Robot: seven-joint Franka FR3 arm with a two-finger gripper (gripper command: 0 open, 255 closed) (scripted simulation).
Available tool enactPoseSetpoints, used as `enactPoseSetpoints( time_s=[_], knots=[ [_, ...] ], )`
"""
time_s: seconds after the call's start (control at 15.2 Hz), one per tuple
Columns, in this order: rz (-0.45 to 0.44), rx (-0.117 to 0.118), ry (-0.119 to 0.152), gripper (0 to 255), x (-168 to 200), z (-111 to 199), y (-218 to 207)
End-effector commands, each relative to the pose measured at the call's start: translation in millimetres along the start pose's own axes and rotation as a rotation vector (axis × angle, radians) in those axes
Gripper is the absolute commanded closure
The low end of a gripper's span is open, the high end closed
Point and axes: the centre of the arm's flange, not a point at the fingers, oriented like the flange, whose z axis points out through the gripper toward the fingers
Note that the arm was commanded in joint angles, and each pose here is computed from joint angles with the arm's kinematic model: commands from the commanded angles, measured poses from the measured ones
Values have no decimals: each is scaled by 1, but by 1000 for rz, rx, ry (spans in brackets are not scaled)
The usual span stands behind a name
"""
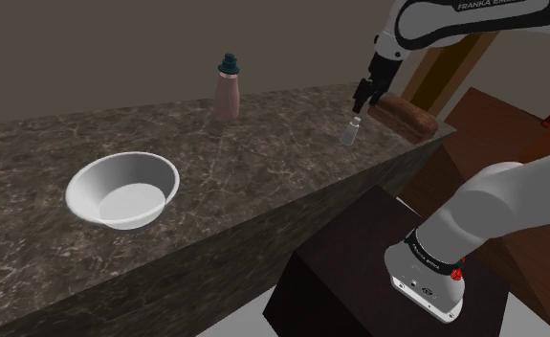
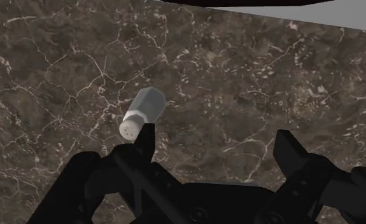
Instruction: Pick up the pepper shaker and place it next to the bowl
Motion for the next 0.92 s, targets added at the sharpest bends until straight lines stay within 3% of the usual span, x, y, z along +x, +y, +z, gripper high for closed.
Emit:
enactPoseSetpoints(
  time_s=[0.0,0.46,0.86],
  knots=[
    [12,-15,8,0,9,20,17],
    [56,-63,31,0,43,76,73],
    [58,-65,32,0,45,105,78]
  ],
)
